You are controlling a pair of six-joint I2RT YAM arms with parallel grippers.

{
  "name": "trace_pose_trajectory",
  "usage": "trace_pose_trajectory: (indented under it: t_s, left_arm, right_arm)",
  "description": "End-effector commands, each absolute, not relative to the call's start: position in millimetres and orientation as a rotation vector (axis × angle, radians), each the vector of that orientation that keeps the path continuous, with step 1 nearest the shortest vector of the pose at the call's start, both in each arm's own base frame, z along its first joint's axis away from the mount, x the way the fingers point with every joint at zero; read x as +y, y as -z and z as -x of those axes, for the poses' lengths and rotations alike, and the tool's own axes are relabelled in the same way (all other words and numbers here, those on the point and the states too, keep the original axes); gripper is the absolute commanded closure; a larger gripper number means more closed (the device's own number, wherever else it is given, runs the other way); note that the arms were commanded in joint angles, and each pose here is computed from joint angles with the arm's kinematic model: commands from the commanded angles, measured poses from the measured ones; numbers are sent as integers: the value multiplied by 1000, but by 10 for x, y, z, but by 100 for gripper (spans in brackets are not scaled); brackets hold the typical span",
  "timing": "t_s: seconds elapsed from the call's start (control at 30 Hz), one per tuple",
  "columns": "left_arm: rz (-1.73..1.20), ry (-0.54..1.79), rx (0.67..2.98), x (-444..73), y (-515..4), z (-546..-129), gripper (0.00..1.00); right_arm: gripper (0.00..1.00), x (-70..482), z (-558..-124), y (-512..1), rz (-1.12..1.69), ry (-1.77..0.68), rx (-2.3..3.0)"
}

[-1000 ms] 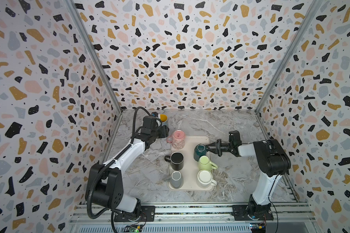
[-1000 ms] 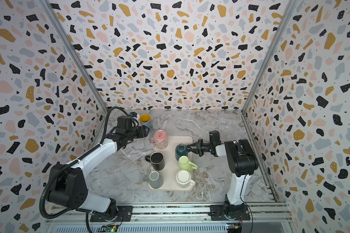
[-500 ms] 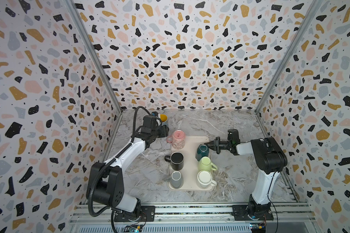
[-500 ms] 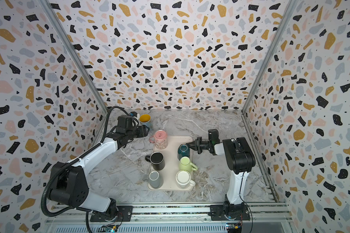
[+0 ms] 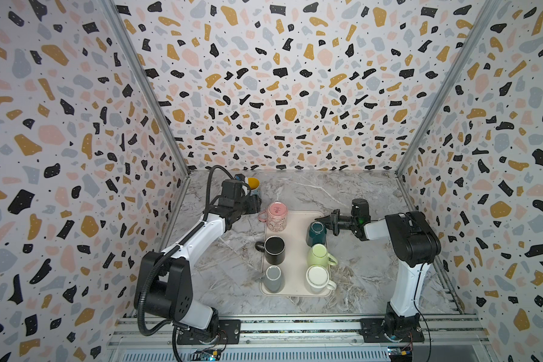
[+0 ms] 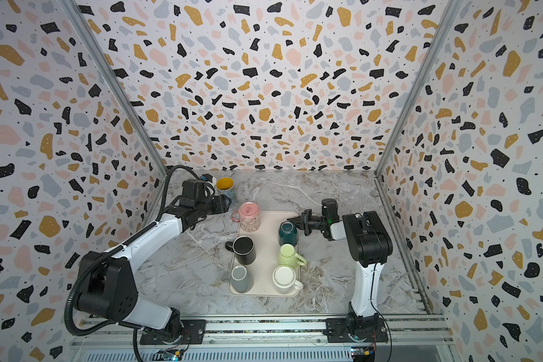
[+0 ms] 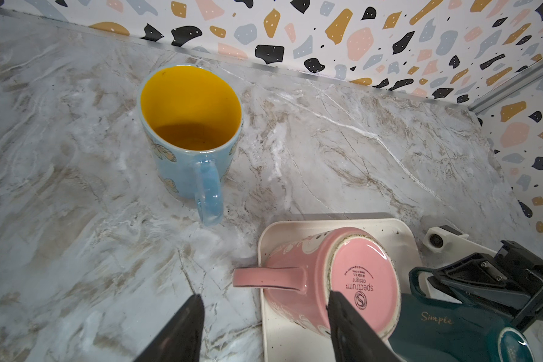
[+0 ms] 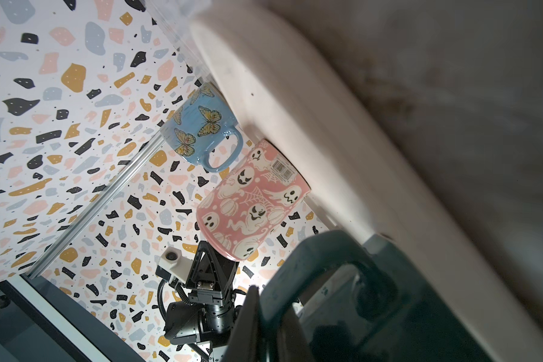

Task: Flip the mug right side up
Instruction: 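Close the right gripper on the dark green mug and lift it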

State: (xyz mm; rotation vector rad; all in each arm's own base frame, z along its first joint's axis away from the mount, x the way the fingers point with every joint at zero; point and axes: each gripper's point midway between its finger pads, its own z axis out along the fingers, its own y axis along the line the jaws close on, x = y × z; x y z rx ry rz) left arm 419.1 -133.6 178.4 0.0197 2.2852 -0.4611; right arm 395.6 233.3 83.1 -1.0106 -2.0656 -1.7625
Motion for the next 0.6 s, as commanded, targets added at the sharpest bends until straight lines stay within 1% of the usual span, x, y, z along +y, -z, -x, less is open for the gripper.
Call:
trace_pose_trajectory:
  t_s: [0.0,0.27,0.57]
  left_arm:
    - [-25,455,2225,-1321,-2021,-4286,37]
    - [-32,465,2205,-1333,-2124,-4302,37]
    - [-41,485,2166,-1362,-2293,-4331,37]
  right_arm:
    - [100,2318,-4172,-1161,949,1917,-2118]
    - [100,2310,-4293,-1581,821,2112,-2209]
    - [100,2394,-4286,-2145,546,2304,-2351]
